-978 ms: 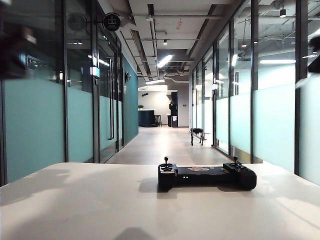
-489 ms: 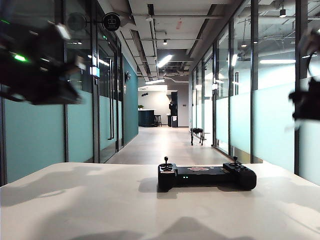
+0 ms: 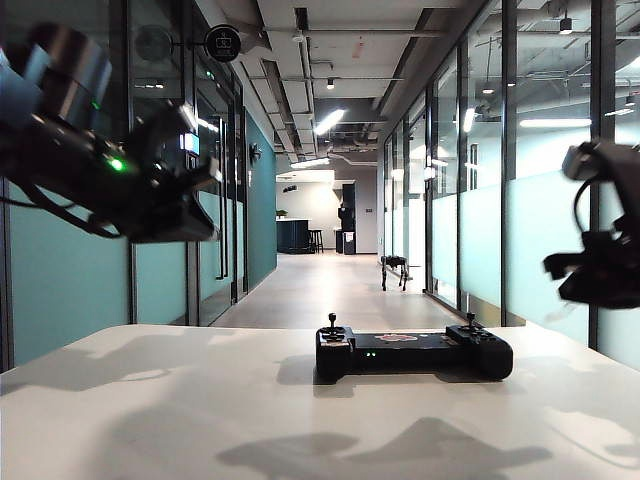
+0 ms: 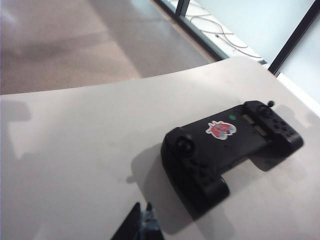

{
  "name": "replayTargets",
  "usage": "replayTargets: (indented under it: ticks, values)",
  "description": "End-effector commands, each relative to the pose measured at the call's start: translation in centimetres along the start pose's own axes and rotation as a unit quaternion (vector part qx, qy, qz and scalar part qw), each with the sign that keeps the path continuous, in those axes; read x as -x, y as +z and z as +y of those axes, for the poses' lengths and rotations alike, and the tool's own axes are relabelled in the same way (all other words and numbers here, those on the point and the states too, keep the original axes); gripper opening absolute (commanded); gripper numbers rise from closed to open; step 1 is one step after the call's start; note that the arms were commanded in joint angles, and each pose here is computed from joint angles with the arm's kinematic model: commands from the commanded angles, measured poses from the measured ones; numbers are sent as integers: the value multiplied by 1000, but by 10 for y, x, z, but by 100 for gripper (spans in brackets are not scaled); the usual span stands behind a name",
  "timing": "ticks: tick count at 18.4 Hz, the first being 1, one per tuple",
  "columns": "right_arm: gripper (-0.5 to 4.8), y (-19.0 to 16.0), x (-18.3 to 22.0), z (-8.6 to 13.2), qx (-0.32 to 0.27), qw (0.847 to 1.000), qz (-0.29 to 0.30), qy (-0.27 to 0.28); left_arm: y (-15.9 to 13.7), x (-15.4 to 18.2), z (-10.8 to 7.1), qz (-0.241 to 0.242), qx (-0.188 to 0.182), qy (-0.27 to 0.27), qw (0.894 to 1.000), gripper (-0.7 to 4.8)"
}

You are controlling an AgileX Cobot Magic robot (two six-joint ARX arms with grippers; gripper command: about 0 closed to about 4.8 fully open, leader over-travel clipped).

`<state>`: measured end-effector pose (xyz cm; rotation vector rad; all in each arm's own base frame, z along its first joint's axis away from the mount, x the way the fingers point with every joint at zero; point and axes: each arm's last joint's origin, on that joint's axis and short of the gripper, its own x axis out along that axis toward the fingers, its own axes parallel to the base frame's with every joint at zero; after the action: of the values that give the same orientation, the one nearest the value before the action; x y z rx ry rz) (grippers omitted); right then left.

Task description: Push the left joystick on the remote control sitting on the white table backward to make the robot dog back up in a straight line until it returns close to you.

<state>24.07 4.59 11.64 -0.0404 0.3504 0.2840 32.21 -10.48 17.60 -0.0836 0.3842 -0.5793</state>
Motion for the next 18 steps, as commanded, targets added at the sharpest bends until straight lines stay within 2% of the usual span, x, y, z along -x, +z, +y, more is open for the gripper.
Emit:
replayTargets:
  ticks: [1,7,8,9,10,11,18]
  values:
    - [-2,4,-14,-1,0,1000,-6,1,-2,-10,1,-3,-4,-19,1000,-5]
    - [0,4,-60,-6,-2,1000,8,3,-5,-31,7,11,1,-38,999,-5]
    - [24,3,-68,-7,-2,1000,11,3,-4,-35,6,13,0,-40,999,-5]
    - [109,1,-74,-8,-3,1000,14,3,-3,-38,5,12,-1,-43,999,-5]
    - [318,0,-82,-8,-3,1000,18,3,-2,-42,3,12,-3,-47,999,-5]
    - [383,-1,-87,-9,-4,1000,20,3,-3,-45,-1,11,-6,-49,999,-5]
    - [388,-2,-108,-11,-8,999,40,14,-8,-55,-25,19,-18,-80,996,-5]
